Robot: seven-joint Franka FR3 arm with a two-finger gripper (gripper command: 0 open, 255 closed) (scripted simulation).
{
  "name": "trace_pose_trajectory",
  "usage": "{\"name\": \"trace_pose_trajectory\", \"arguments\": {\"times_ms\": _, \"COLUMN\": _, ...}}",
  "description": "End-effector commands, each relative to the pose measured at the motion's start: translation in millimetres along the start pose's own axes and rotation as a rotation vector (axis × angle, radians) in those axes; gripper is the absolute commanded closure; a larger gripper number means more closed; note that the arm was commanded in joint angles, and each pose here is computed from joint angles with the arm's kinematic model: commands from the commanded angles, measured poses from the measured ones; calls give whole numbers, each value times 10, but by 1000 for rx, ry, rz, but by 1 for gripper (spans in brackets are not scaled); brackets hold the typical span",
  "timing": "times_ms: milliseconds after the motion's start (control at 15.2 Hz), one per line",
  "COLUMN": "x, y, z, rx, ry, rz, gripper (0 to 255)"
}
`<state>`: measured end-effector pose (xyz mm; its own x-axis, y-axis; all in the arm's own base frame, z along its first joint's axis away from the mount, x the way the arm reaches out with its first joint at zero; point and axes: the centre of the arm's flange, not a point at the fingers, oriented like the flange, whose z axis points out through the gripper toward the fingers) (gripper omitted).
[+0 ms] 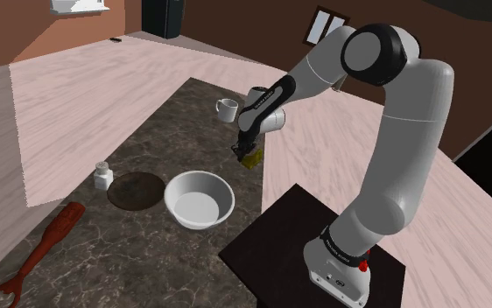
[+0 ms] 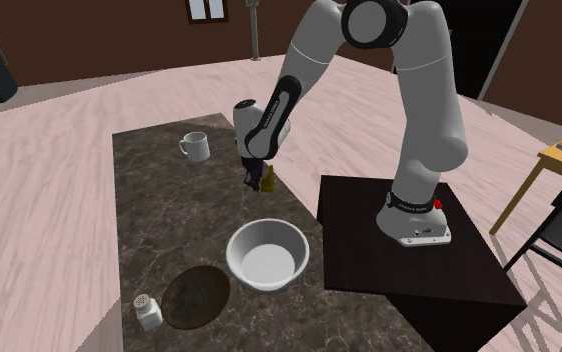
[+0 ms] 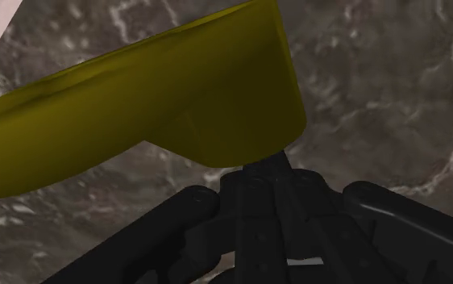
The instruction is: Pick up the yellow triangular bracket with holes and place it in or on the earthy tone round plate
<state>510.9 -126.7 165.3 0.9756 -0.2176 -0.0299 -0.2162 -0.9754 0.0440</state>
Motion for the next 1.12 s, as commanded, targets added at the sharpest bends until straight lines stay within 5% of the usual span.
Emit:
{"name": "trace_pose_trajectory", "arguments": {"times_ms": 0, "x": 0, "y": 0, "z": 0, "rx": 0, "ry": 0, "rz": 0, "gripper": 255}}
{"name": "trace_pose_trajectory", "arguments": {"times_ms": 132, "x": 0, "y": 0, "z": 0, "rx": 0, "ry": 0, "rz": 0, "gripper": 255}}
{"name": "trace_pose_trajectory", "arguments": {"times_ms": 198, "x": 0, "y": 0, "z": 0, "rx": 0, "ry": 0, "rz": 0, "gripper": 0}}
{"name": "trace_pose_trajectory", "arguments": {"times_ms": 528, "x": 90, "y": 892, "z": -356, "rx": 411, "ry": -127, "rz": -482, "gripper": 0}}
{"name": "trace_pose_trajectory", "arguments": {"times_ms": 594, "x": 131, "y": 998, "z": -371, "rx": 459, "ry": -142, "rz": -538, "gripper": 0}}
{"name": "trace_pose_trajectory", "arguments": {"times_ms": 1056, "x": 40, "y": 857, "z": -43, "rx": 459, "ry": -142, "rz": -538, "gripper": 0}}
